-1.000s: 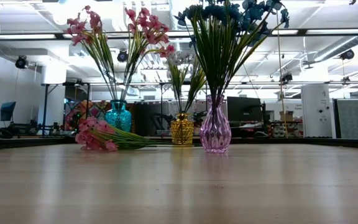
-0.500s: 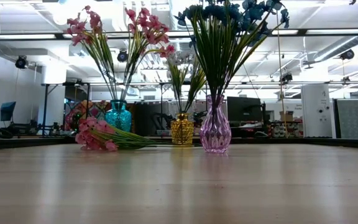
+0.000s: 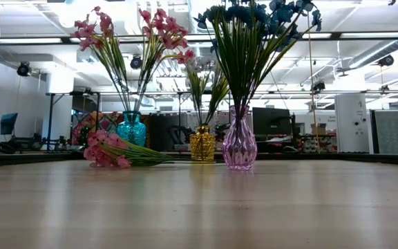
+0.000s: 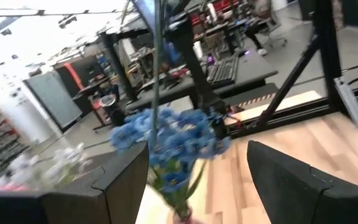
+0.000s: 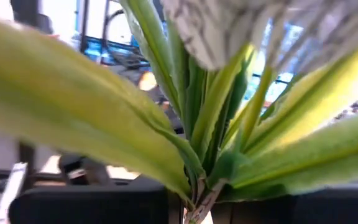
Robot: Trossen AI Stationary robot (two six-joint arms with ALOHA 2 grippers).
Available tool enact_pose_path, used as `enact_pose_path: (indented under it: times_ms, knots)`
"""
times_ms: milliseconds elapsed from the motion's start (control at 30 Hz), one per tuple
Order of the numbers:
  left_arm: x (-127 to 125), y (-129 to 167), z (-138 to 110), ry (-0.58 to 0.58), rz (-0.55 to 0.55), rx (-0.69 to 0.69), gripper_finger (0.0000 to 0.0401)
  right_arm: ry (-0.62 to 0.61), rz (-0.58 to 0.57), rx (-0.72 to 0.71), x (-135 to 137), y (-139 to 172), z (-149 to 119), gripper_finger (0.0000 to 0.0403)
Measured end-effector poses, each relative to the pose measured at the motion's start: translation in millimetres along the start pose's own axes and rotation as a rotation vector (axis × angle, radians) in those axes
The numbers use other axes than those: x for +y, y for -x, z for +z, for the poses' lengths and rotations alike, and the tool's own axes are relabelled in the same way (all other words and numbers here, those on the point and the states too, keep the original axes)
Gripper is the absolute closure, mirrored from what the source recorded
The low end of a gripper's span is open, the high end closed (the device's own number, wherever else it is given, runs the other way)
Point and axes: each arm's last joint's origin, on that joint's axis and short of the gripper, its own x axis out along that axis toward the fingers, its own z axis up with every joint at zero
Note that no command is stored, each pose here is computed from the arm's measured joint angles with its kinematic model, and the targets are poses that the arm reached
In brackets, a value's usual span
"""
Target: Sort flowers into vase by color
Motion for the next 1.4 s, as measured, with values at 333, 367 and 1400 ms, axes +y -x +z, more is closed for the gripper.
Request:
enact_pose_path:
  times_ms: [333, 367, 1400]
  knots:
    - [22, 19, -6, -0.019, 0.072, 0.118, 0.0148, 0.012, -0.227, 0.042, -82, -14, 26, 0.0370]
    - [23, 20, -7, -0.024, 0.071, 0.124, 0.0148, 0.004, -0.256, 0.045, -91, -17, 26, 0.0370]
    - [25, 25, -17, -0.082, 0.048, 0.203, 0.0148, -0.070, -0.165, 0.200, -210, -46, -30, 0.0370]
